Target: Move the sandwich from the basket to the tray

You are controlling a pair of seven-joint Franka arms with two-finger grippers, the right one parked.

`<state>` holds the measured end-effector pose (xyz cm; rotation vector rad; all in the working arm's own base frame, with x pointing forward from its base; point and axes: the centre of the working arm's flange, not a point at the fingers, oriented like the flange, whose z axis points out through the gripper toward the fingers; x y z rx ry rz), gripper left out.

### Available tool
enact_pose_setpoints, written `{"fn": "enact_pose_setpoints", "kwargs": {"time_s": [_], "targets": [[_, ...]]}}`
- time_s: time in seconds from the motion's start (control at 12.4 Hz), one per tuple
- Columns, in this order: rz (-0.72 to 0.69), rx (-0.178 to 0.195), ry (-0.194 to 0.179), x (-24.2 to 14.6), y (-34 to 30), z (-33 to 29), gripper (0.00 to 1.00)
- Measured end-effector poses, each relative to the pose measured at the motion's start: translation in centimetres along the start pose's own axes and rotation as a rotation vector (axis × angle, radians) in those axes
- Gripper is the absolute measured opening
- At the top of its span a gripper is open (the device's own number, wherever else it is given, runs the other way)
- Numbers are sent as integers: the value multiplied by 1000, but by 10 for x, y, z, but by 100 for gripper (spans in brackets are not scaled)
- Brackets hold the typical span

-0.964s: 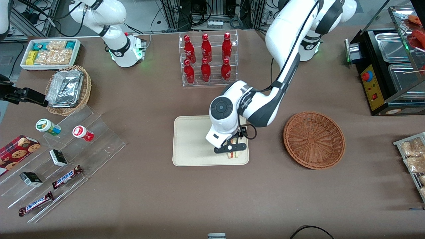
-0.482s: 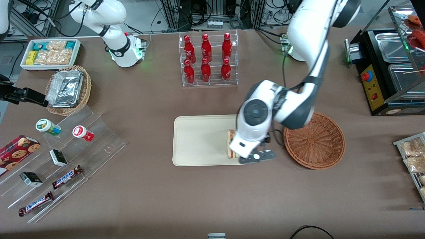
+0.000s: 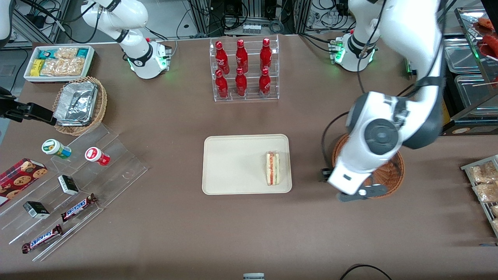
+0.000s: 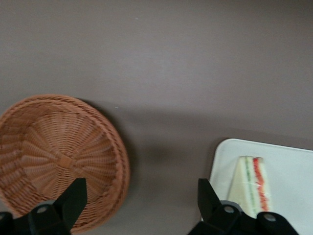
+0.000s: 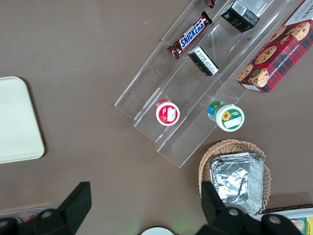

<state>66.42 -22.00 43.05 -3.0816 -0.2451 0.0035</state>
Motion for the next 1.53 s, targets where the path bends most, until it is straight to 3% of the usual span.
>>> {"fn": "enact_pose_setpoints", "kwargs": {"time_s": [0.32,0.64,1.04,1.21,1.53], "targets": [[-1,11,-30,-1,-76,-29,100],[-3,28,-72,-26,-112,-82,100],[-26,34,-92,-71,-149,-132,100],[22,35,-109,-88,-166,-153,100],[93,28,-107,-104,-189,-180,100]]}}
